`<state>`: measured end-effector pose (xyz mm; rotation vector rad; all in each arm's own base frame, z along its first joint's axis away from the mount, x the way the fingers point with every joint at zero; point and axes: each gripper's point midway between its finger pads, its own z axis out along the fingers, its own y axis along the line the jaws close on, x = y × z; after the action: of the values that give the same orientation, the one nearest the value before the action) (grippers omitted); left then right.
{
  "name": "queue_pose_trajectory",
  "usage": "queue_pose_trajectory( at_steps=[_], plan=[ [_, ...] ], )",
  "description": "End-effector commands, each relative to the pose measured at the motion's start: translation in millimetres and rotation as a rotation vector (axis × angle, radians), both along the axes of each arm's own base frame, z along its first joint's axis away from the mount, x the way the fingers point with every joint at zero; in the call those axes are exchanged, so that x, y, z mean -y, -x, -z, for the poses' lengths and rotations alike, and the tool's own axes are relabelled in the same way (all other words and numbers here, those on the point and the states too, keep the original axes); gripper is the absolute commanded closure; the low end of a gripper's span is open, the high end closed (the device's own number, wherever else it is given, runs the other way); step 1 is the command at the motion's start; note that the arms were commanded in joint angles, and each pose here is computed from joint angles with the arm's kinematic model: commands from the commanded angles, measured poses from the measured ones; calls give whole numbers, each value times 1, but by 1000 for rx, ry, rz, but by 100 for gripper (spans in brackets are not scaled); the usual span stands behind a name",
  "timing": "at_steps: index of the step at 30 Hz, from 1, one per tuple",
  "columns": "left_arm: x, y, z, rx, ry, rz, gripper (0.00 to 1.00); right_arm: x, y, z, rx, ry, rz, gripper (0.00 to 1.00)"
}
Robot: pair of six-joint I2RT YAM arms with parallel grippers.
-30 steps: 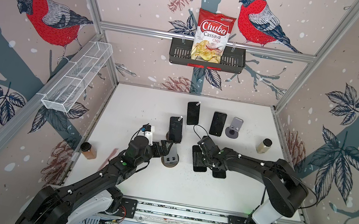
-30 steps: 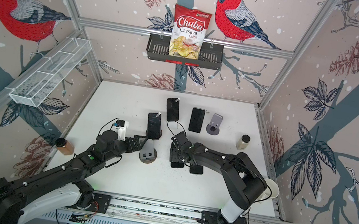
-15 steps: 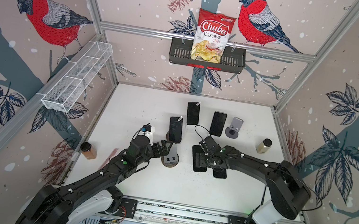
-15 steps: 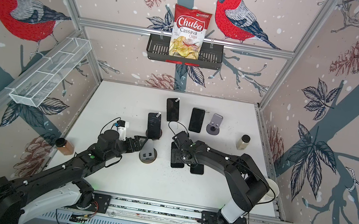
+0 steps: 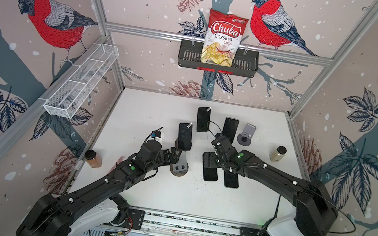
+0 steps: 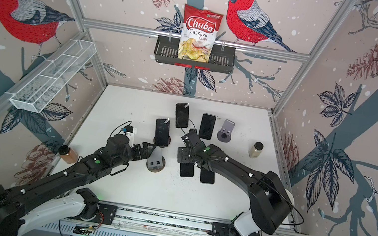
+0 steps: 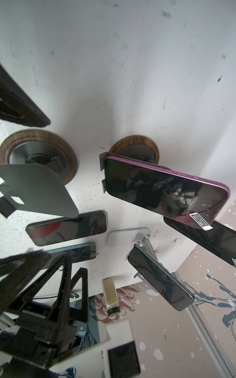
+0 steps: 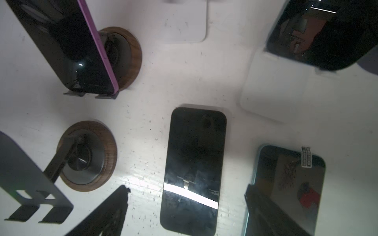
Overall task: Remove the phone from the phone stand
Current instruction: Place the phone at the center of the table, then pick up the phone stand from the center of the table.
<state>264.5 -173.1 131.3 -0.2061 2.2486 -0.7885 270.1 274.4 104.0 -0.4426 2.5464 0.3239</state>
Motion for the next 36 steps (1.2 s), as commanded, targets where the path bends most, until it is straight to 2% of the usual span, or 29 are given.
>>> queue_pose_trajectory(
  at_steps=[1,6,13,19,26,30,36],
  plan=[
    [-7,0,4,-38,-37,-53,7,-20,0,-18,47,-84,-66,8],
    [-12,1,5,-66,-75,-80,9,-43,12,-37,97,-142,-144,8],
    [-5,2,10,-96,-81,-68,11,-58,20,-35,103,-161,-168,5],
    [5,3,12,-94,-100,-42,15,-49,13,-37,130,-151,-128,5],
    [7,6,15,-85,-66,-57,14,-28,1,-40,150,-160,-70,4],
    [10,7,9,-79,-124,-93,11,-14,-4,-37,159,-151,-34,4],
    [16,7,10,-128,-232,-154,4,0,-9,-35,174,-148,-8,4]
  ],
)
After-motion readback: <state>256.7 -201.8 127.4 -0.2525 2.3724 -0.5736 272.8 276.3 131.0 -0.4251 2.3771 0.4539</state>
